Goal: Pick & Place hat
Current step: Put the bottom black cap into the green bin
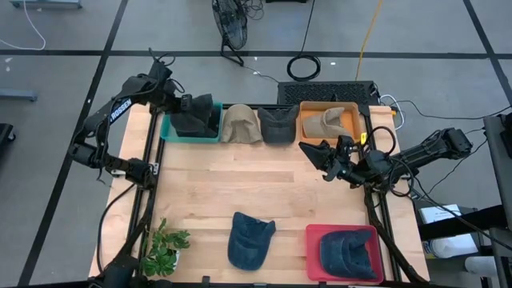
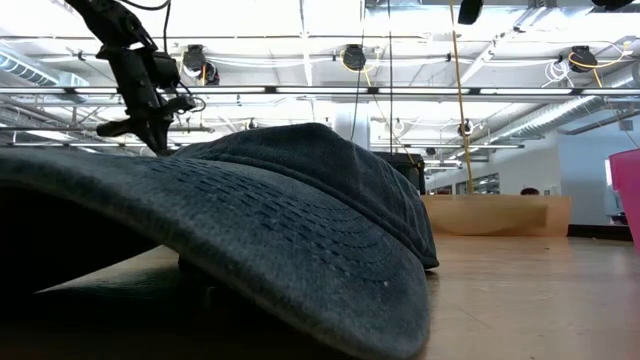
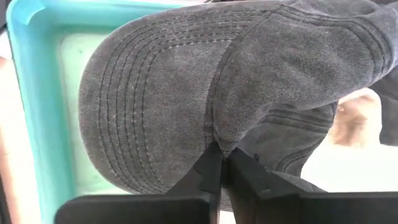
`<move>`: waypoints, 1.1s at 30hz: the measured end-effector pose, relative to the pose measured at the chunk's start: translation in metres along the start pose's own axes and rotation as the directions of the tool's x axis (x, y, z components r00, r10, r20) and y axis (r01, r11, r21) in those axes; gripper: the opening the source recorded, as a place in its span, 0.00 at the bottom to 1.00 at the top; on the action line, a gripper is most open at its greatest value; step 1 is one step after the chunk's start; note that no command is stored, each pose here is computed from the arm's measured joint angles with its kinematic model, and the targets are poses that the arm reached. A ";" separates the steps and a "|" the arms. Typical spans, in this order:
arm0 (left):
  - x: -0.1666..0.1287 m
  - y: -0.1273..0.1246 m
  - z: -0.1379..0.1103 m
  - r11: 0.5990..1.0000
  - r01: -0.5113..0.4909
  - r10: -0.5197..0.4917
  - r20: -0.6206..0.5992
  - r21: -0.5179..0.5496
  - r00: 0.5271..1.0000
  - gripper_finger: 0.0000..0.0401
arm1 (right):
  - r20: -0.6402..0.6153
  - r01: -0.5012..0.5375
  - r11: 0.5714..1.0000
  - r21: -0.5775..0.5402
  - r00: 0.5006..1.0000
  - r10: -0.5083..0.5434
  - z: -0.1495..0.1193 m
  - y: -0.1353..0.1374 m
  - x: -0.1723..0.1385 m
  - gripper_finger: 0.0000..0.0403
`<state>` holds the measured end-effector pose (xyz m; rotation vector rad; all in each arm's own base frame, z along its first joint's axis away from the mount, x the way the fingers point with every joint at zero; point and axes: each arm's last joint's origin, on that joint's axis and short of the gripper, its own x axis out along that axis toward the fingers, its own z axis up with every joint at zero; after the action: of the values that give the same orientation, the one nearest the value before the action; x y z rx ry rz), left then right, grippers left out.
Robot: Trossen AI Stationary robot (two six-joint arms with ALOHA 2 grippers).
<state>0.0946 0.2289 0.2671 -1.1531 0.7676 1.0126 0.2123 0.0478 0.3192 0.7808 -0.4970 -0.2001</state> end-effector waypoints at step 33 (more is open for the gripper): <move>0.004 -0.012 -0.009 0.998 -0.065 0.064 -0.026 -0.026 0.998 0.43 | -0.045 -0.015 1.000 -0.007 0.999 0.014 -0.003 -0.001 0.000 0.13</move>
<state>0.1073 0.2198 0.2656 -1.1722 0.8182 1.0660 0.2138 0.0496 0.3165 0.7725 -0.4588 -0.1702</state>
